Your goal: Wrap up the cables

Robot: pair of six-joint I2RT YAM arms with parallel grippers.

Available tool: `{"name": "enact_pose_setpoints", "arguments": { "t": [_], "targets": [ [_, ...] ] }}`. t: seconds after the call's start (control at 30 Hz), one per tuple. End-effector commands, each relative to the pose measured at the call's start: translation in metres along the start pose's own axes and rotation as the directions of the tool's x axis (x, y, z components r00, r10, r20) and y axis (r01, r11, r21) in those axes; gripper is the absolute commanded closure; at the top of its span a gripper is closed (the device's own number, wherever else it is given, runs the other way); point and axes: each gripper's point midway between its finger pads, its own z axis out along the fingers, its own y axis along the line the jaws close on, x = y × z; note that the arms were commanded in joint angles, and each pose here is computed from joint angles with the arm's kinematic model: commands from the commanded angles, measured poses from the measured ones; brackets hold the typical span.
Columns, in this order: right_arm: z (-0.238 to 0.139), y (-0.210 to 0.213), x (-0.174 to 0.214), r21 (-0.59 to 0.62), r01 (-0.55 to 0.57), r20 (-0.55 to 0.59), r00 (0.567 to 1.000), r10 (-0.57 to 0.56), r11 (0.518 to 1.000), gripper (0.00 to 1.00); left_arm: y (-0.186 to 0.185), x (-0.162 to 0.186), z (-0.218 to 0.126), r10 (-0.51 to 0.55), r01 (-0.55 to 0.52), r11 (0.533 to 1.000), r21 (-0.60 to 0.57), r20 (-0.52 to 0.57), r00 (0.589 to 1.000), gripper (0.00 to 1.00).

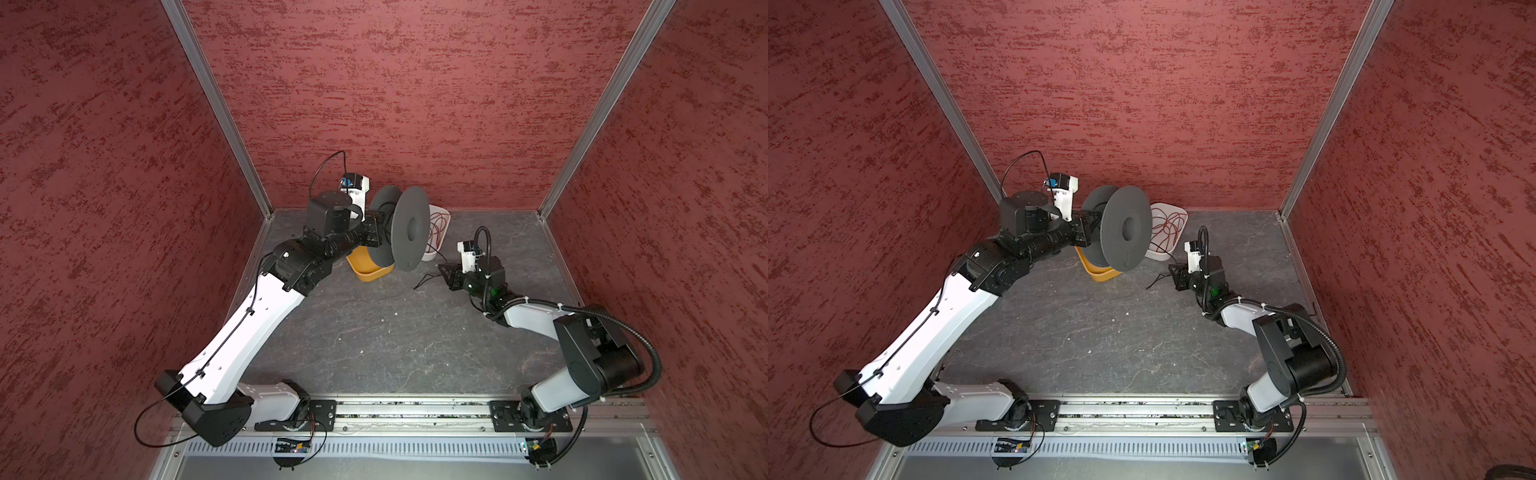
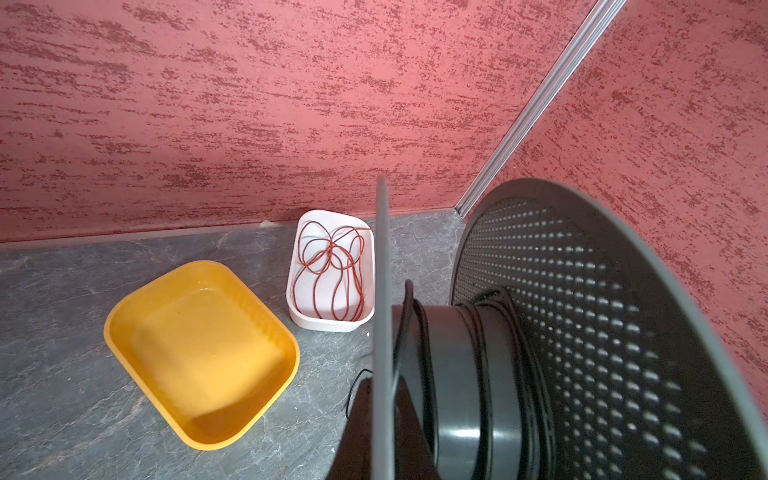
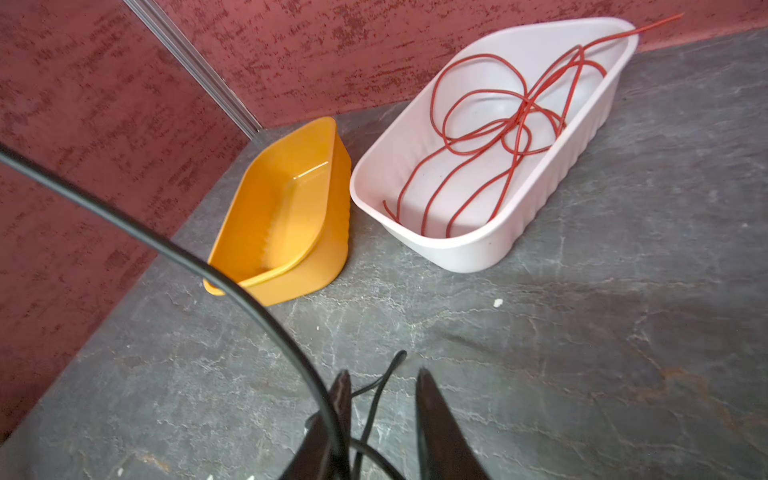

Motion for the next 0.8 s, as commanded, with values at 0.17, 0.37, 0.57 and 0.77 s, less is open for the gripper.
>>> {"name": "enact_pose_setpoints", "arguments": {
  "t": [0.17, 0.37, 0.57, 0.77],
  "targets": [
    [0.005, 0.013, -0.007, -0.026, 0.023, 0.024, 0.999, -0.023, 0.999, 0.97, -0.005, -0.035, -0.020, -0.045, 0.041, 0.999, 0.036, 0.126, 0.991, 1.00],
    [0.003, 0.014, 0.005, 0.061, 0.129, -0.044, 0.991, -0.126, 0.990, 1.00, 0.018, -0.031, -0.011, -0.099, 0.103, 0.994, -0.037, 0.095, 0.991, 1.00],
    [0.005, 0.038, 0.026, 0.141, 0.341, -0.128, 0.937, -0.324, 0.930, 1.00, 0.052, -0.026, 0.008, -0.110, 0.129, 0.972, -0.199, 0.105, 0.988, 1.00],
    [0.006, 0.081, 0.047, 0.076, 0.511, -0.211, 0.848, -0.487, 0.856, 1.00, 0.084, -0.018, 0.028, -0.078, 0.112, 0.922, -0.370, 0.106, 0.991, 1.00]
  ]
}}
